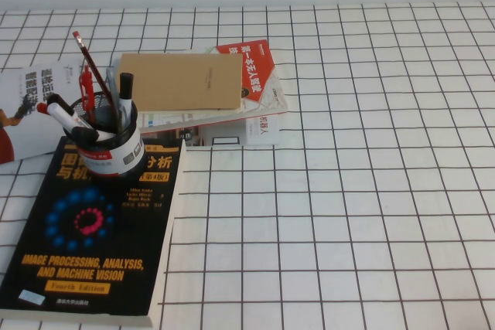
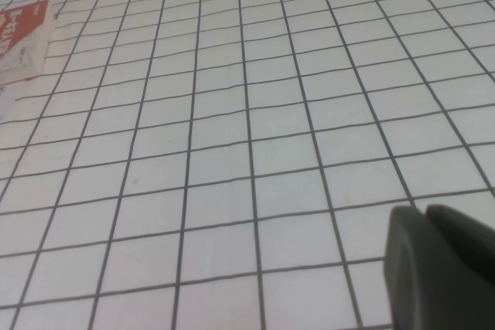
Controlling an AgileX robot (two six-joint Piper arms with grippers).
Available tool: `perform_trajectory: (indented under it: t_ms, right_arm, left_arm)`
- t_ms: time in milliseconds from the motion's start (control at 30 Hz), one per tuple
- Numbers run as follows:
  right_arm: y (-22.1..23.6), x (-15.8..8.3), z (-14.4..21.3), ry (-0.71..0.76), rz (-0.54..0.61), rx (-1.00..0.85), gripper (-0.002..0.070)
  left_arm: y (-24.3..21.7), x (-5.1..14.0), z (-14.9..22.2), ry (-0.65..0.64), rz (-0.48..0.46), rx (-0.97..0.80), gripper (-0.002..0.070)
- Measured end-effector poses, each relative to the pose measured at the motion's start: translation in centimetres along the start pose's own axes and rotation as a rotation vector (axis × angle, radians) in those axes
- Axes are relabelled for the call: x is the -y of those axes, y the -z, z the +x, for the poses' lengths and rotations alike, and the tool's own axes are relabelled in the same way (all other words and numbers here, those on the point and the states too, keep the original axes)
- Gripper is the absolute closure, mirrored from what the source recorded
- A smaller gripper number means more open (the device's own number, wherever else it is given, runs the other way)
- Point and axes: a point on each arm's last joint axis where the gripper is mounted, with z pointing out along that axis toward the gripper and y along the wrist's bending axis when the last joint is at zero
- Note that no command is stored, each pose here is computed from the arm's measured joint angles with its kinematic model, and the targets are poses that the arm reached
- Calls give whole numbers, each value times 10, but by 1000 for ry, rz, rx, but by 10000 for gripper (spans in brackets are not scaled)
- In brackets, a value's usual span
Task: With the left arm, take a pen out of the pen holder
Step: 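Take a marker out of the pen holder and lay it on the table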
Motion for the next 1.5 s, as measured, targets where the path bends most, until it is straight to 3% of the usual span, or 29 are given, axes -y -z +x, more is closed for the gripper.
perform_trajectory:
  t_ms: [67,333,533,700,967,1067,1200,1333,1500]
  right_arm:
    - [0,0,0,0,0,0,693]
    - [0,0,0,0,0,0,693]
    - [0,0,0,0,0,0,692]
    - [0,0,0,0,0,0,693]
    - [0,0,0,0,0,0,692]
    - [0,0,0,0,0,0,692]
    - [0,0,0,0,0,0,692]
    - [0,0,0,0,0,0,693]
    - [0,0,0,0,0,0,692]
  left_arm:
    - [1,6,-4,-36,13,-10,678]
    - [-17,59,-43,-492,9,-203,678]
    - [-66,79,-58,-614,-26,-361,678]
    - [-102,84,-59,-641,-9,-438,678]
    - [-141,70,-45,-648,-47,-479,678]
    - [-150,68,-30,-729,-12,-545,678]
    - [-156,71,-7,-918,100,-643,668]
    - [-158,75,9,-1031,183,-689,551]
    - [-161,76,9,-973,150,-659,262]
